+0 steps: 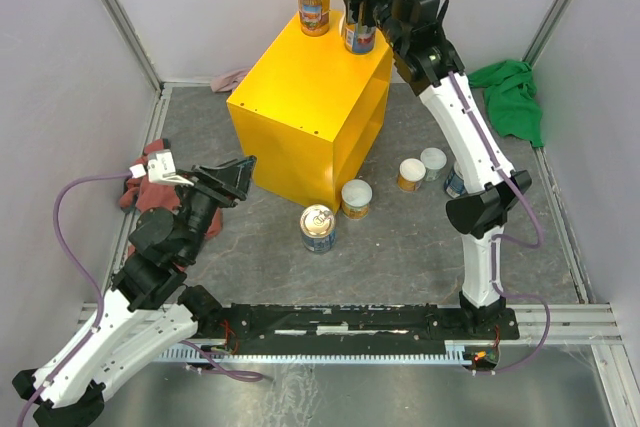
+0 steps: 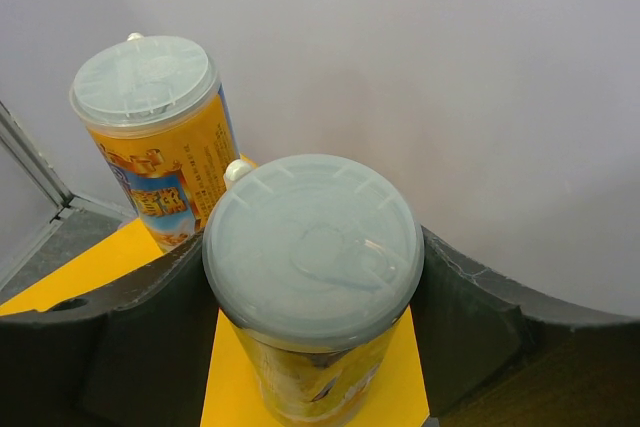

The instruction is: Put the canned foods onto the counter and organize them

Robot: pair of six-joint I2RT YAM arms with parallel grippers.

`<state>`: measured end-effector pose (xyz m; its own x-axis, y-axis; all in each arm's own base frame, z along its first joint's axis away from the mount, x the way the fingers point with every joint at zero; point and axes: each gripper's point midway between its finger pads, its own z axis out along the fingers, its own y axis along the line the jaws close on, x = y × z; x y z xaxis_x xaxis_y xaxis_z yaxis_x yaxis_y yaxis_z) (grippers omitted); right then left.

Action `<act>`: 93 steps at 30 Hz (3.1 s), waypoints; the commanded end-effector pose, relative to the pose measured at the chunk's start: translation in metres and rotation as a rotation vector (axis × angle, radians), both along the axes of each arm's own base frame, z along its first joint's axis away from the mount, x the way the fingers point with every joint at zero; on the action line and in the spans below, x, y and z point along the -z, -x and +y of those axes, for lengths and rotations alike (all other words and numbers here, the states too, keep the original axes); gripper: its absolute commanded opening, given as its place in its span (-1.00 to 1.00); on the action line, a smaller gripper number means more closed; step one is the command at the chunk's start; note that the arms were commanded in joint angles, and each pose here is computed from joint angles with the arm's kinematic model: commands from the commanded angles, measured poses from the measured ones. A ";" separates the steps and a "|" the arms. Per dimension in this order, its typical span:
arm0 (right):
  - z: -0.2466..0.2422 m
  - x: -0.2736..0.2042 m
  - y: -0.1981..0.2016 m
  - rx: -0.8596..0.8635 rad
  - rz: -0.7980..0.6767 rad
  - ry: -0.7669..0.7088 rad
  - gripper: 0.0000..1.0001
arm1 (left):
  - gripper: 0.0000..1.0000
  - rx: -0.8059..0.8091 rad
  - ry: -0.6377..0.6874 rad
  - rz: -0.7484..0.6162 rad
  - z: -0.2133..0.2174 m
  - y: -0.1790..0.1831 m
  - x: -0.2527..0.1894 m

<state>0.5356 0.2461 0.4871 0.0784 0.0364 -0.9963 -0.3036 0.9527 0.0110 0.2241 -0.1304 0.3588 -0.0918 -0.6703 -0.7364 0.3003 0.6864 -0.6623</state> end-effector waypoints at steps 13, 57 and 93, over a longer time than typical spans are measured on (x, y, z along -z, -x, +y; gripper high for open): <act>0.000 -0.052 0.007 -0.010 -0.180 -0.044 -0.71 | 0.30 -0.033 -0.013 -0.041 0.004 -0.005 -0.004; -0.033 -0.073 0.084 0.016 -0.129 -0.095 0.98 | 0.46 -0.031 -0.052 -0.005 0.017 0.011 -0.019; -0.220 0.270 0.276 0.746 0.451 -0.163 0.99 | 0.35 0.130 0.185 0.168 -0.023 0.013 0.062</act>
